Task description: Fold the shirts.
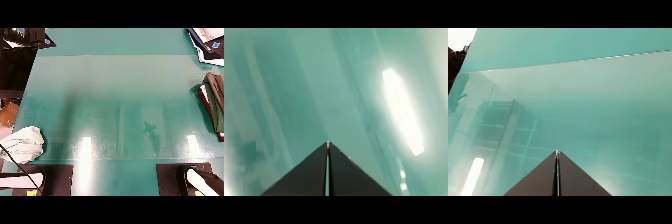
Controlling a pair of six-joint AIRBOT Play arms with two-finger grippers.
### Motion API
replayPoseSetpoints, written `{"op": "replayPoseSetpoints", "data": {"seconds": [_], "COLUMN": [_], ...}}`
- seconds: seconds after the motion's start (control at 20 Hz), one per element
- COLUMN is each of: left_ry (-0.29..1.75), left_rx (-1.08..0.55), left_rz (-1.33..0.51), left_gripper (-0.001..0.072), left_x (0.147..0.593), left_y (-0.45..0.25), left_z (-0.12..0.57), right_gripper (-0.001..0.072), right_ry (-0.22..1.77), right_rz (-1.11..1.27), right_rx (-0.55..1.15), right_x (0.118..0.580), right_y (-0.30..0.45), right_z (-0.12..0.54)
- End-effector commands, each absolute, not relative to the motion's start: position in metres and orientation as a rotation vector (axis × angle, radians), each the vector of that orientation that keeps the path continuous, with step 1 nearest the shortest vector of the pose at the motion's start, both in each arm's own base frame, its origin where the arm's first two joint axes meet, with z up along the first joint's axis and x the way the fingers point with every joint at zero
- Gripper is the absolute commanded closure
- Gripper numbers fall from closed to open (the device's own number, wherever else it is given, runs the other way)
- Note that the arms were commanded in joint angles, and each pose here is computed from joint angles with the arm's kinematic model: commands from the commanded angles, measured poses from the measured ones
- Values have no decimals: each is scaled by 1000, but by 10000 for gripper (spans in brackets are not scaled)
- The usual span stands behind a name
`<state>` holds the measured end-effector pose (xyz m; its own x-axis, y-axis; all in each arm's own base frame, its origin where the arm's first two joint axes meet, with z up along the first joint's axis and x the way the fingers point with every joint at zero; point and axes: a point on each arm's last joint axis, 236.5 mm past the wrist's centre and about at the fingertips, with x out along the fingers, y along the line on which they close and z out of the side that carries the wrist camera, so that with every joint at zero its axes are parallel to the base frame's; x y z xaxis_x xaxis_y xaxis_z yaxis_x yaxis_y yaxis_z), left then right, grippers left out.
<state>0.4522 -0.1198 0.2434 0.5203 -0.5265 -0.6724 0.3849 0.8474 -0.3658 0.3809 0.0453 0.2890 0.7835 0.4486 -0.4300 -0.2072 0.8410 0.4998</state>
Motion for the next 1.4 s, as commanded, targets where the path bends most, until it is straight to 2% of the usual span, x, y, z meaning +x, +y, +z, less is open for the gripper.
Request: {"op": "replayPoseSetpoints", "data": {"seconds": [0.0,0.15,0.3,0.45,0.6,0.65,0.7,0.75,1.05,1.35], "left_ry": [1007,1087,1140,1221,1389,1455,1505,1552,1678,1573], "left_rx": [-145,-33,30,66,34,36,45,68,212,193], "left_rz": [-556,-294,-116,-13,23,39,47,72,263,306], "left_gripper": [685,685,684,683,681,635,374,167,150,152], "left_x": [410,371,321,278,239,228,221,214,179,195], "left_y": [-115,-56,-15,9,11,14,17,24,72,76], "left_z": [235,235,232,203,140,116,93,70,-22,-47], "right_gripper": [697,697,698,697,697,697,698,697,697,697], "right_ry": [562,557,533,520,517,518,517,517,523,545], "right_rz": [355,360,358,353,352,352,352,352,355,367], "right_rx": [440,408,376,372,372,372,372,372,372,370], "right_x": [381,381,385,387,387,387,387,387,386,382], "right_y": [39,39,36,35,34,34,34,34,35,38], "right_z": [289,288,291,293,293,293,294,294,293,289]}}
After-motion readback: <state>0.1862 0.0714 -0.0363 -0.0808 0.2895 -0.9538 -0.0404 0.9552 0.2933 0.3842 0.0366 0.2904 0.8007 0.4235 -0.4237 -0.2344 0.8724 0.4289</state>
